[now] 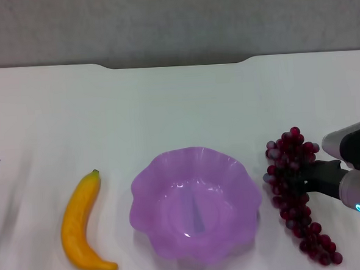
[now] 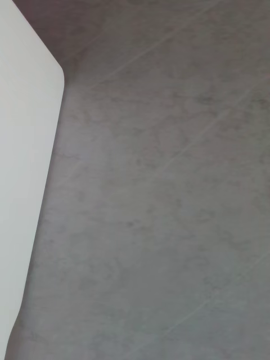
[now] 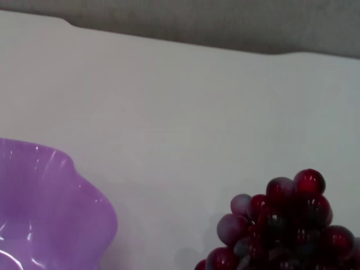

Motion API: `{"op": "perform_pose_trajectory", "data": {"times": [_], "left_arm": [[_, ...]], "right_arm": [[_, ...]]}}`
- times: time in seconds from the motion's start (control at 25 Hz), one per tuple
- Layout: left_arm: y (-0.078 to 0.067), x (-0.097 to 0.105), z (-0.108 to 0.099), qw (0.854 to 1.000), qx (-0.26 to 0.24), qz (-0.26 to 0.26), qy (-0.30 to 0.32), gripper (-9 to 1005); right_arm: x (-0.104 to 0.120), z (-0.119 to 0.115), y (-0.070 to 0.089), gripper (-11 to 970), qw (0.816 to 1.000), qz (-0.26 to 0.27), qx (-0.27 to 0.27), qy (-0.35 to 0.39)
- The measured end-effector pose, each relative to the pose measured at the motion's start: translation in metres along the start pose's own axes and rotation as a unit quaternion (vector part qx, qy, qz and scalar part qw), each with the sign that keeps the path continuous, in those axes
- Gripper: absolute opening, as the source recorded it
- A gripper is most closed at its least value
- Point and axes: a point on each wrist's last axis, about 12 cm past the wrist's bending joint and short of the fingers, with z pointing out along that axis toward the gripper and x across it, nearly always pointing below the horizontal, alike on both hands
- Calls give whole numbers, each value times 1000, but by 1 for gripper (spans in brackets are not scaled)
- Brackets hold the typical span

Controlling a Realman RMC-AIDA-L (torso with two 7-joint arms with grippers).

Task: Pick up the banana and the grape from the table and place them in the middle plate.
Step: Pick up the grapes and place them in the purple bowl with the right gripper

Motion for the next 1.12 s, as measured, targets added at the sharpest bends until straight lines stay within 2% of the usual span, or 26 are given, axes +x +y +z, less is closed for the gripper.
{"op": "perform_pose_trajectory", "data": {"times": [0.4,1.12], "left_arm": [[0,0,0,1000,0,0,0,792],[0,0,0,1000,0,1,1,793]], "right_arm": [[5,-3,3,335,1000,-12,13,-26],[8,-7,8,291,997,-25,30,-72]]}}
